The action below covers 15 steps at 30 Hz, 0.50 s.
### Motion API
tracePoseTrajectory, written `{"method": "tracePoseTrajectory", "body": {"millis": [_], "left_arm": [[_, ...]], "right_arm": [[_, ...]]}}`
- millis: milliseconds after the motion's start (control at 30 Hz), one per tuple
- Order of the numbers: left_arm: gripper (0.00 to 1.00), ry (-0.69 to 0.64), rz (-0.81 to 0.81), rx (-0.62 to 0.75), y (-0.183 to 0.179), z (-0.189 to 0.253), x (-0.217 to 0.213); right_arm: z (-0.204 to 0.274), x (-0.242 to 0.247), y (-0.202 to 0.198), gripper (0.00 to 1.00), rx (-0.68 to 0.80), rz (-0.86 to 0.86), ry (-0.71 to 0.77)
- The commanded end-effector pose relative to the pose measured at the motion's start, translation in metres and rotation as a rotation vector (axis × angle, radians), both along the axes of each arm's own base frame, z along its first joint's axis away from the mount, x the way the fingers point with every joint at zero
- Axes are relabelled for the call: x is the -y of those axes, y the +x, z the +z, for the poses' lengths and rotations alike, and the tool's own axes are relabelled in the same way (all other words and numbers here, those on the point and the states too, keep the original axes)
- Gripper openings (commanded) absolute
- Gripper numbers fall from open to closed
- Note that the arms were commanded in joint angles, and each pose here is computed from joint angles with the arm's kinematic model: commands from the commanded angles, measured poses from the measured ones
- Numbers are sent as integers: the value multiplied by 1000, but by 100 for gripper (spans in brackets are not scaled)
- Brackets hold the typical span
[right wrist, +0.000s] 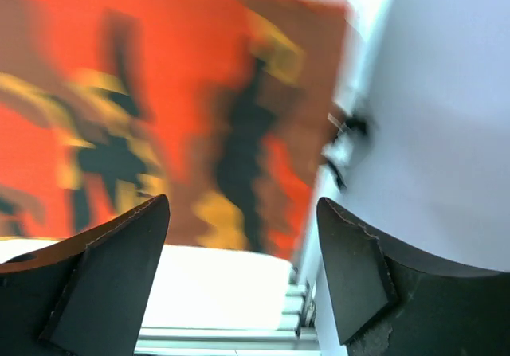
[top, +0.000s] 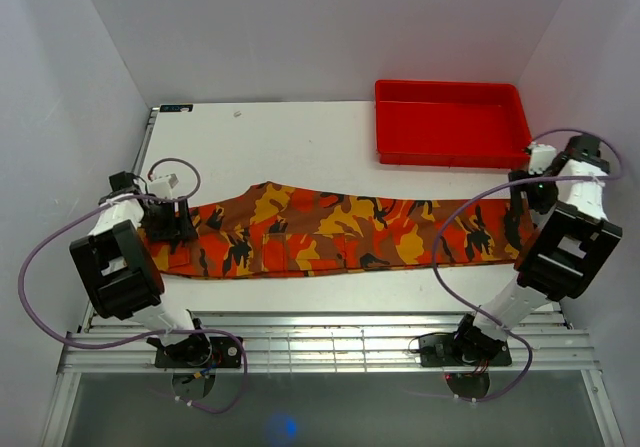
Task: Fold and stack the trousers
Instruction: Fold the trousers
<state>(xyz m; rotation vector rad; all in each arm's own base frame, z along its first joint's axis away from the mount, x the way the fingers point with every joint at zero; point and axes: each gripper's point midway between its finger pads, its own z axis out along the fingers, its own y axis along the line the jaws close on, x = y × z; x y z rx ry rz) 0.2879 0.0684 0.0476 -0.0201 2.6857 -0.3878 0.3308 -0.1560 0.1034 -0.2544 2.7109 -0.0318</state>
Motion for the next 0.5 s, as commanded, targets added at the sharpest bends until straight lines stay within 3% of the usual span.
{"method": "tracePoseTrajectory", "body": {"millis": [0, 300, 467], "left_arm": [[76, 97, 97, -38, -6, -14, -44], [74, 88, 294, -148, -24, -39, -109], [74, 21, 279, -147, -27, -39, -99]], "right_arm": [[-21, 34, -25, 79, -73, -96, 61], [-44, 50, -47, 77, -110, -166, 143], [-48, 24, -48, 69, -96, -139, 261]]}}
